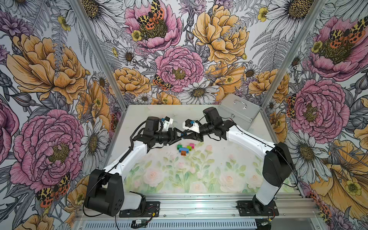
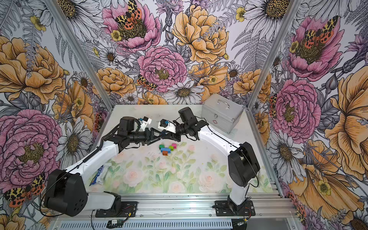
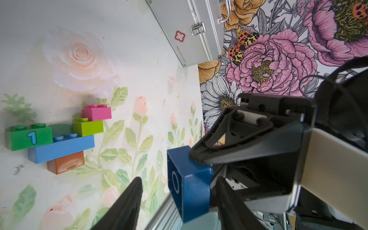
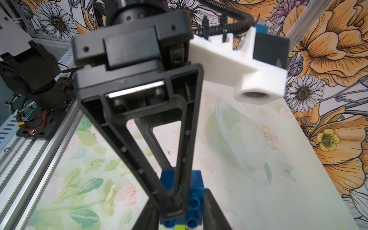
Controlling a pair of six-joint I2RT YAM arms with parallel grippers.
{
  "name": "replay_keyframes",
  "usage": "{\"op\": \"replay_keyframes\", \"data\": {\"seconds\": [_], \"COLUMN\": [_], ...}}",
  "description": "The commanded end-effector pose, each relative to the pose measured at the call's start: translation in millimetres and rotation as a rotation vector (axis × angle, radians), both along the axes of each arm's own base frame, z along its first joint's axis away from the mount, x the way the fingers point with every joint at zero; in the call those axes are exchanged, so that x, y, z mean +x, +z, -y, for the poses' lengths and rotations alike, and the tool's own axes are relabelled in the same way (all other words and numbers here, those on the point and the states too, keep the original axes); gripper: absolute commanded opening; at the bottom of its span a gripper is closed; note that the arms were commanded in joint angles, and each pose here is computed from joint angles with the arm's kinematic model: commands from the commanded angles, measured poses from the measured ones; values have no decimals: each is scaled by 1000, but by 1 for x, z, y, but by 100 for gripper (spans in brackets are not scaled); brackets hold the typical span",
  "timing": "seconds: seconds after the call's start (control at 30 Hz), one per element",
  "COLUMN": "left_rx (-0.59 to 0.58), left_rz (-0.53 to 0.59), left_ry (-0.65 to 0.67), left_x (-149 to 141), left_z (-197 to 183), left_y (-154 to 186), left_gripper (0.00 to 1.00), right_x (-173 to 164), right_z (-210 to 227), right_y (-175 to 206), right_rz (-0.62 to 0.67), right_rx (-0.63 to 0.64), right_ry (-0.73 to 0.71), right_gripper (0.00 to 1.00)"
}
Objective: Assemble the letter v with lego
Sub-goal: Pick up the lego brick from the center of the board.
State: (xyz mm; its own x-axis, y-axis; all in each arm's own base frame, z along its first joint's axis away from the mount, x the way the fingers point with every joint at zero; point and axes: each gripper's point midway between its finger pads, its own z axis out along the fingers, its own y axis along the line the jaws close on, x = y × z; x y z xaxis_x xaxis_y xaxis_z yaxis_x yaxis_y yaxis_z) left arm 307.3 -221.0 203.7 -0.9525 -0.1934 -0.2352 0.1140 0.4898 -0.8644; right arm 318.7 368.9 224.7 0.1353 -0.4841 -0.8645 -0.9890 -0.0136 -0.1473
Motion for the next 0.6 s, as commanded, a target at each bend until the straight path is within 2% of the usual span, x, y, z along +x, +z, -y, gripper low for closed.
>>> {"op": "replay_keyframes", "data": {"seconds": [0.0, 0.1, 0.33, 0.57], "left_rx": [41, 82, 131, 147], "left_rz": [-10, -14, -54, -75], "left_ry": [-8, 8, -24, -1], "left_x": [-3, 2, -4, 0], "left_z": [1, 0, 11, 10], "left_y": [-17, -22, -40, -45], "left_gripper": [54, 49, 44, 25], "right_x": [-3, -5, 1, 1], "right_z": [-2, -4, -7, -10], "right_y": [0, -4, -13, -23], "right_rz": [9, 17, 36, 58], "right_rx": [-11, -29, -73, -117], "right_ry": [38, 43, 14, 1], "right_gripper": [0, 0, 0, 1]}}
